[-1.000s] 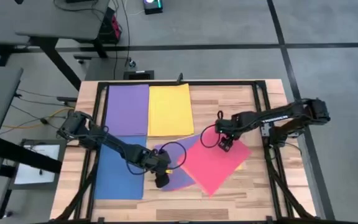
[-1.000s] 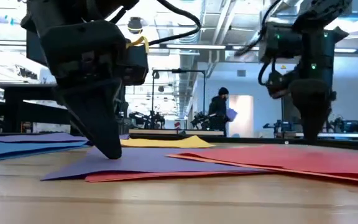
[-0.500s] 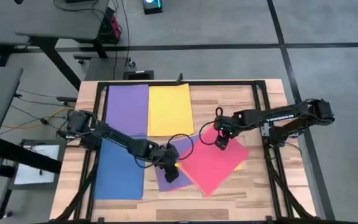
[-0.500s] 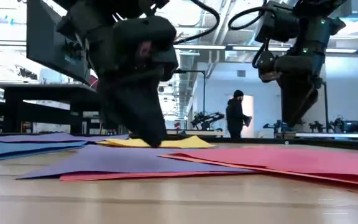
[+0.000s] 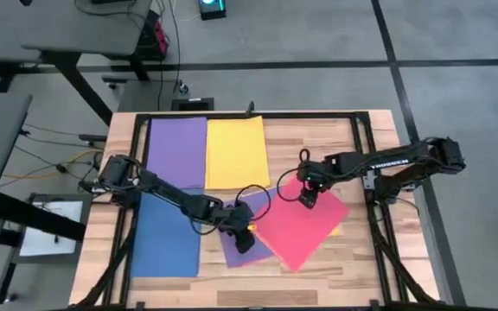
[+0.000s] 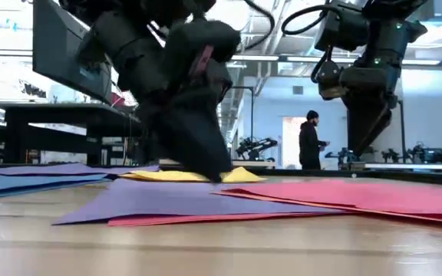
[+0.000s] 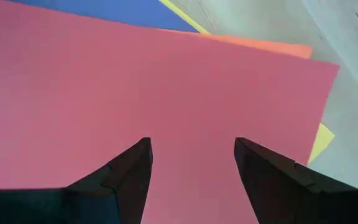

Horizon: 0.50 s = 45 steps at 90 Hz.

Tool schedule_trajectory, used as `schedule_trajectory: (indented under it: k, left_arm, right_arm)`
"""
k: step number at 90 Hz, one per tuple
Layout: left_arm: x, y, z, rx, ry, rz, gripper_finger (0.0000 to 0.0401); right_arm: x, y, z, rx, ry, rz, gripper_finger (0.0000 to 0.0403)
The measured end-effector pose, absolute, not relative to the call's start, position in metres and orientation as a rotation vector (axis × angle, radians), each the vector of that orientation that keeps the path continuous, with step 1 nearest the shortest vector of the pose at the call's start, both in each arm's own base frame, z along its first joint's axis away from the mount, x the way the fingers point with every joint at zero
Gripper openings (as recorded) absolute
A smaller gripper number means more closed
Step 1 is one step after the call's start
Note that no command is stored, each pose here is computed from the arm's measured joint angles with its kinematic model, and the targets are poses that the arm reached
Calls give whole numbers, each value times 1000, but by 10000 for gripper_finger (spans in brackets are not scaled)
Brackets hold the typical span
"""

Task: Organize paper
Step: Move the red paper to the top right of the table

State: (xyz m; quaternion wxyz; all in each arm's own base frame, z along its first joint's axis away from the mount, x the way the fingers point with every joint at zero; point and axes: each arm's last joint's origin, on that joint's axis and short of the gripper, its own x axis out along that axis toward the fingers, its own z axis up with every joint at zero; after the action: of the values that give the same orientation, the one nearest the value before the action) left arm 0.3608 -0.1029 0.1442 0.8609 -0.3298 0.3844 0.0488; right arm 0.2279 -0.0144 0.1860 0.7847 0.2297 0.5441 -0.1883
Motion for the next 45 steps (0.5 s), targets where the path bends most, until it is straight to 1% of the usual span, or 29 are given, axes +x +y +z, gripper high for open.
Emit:
schedule_trajectory:
  k: [21,45]
  left_arm:
    - [362,-103,142,-684,800,99,90]
    - [369,-99,124,-675,792,129,90]
  right_arm:
    - [228,-15,186,490,1172,-404,218]
    - [228,-15,186,492,1170,-407,218]
